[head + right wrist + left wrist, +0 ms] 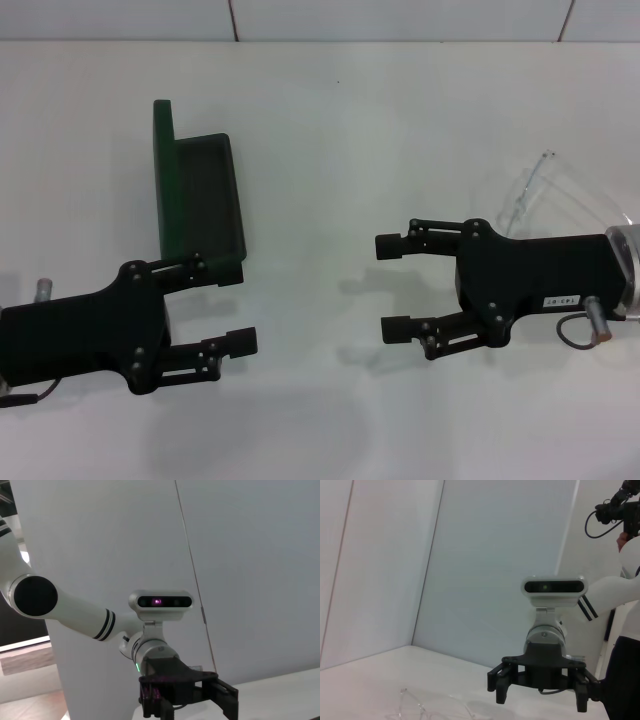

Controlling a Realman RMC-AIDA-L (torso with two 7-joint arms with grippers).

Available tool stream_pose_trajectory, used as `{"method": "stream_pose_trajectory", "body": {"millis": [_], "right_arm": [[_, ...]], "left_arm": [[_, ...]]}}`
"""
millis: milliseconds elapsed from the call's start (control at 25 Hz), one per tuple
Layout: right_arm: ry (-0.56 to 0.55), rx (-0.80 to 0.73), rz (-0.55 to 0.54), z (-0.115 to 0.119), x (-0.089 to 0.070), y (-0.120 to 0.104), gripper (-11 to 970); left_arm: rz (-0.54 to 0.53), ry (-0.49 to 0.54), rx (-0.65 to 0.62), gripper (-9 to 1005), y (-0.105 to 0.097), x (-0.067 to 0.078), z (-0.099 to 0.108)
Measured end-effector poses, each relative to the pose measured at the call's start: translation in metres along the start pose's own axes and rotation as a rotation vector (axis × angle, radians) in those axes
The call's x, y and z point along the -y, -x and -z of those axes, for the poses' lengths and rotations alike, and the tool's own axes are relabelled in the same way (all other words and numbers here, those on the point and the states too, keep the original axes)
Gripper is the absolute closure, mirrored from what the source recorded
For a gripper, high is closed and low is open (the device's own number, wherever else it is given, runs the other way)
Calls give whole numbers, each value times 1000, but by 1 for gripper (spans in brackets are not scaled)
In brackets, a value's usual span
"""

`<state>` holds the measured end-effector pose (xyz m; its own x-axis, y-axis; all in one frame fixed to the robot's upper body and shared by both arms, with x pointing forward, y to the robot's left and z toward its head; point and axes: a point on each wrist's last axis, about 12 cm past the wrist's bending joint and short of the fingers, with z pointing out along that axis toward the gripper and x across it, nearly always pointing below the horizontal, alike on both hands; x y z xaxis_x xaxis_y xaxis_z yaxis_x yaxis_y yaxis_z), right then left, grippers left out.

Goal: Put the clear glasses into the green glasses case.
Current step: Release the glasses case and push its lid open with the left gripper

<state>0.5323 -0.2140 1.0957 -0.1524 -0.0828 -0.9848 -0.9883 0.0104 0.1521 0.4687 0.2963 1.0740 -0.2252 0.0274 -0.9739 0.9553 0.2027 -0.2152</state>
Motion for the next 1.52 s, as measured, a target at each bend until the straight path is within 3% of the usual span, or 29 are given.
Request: {"method": "stream_pose_trajectory", "body": {"millis": [680, 800, 1120, 1160, 1320, 1520], "right_arm": [[-20, -2, -3, 1, -3, -6, 76], [-36, -11, -4, 2, -1, -8, 77], [-172, -31, 18, 20, 6, -15, 78], [-193, -21, 25, 25, 7, -14, 78], [-252, 8, 53, 40, 9, -10, 79], [-277, -4, 75, 52, 12, -5, 80]], "left_arm": [[10, 9, 5, 234, 0, 0, 1], [48, 33, 23, 234, 7, -4, 5], [77, 119, 39, 234, 47, -14, 10], [83, 180, 23, 234, 68, -17, 12], [101, 264, -53, 242, 101, -26, 10], [170, 472, -164, 248, 143, -50, -3]]}}
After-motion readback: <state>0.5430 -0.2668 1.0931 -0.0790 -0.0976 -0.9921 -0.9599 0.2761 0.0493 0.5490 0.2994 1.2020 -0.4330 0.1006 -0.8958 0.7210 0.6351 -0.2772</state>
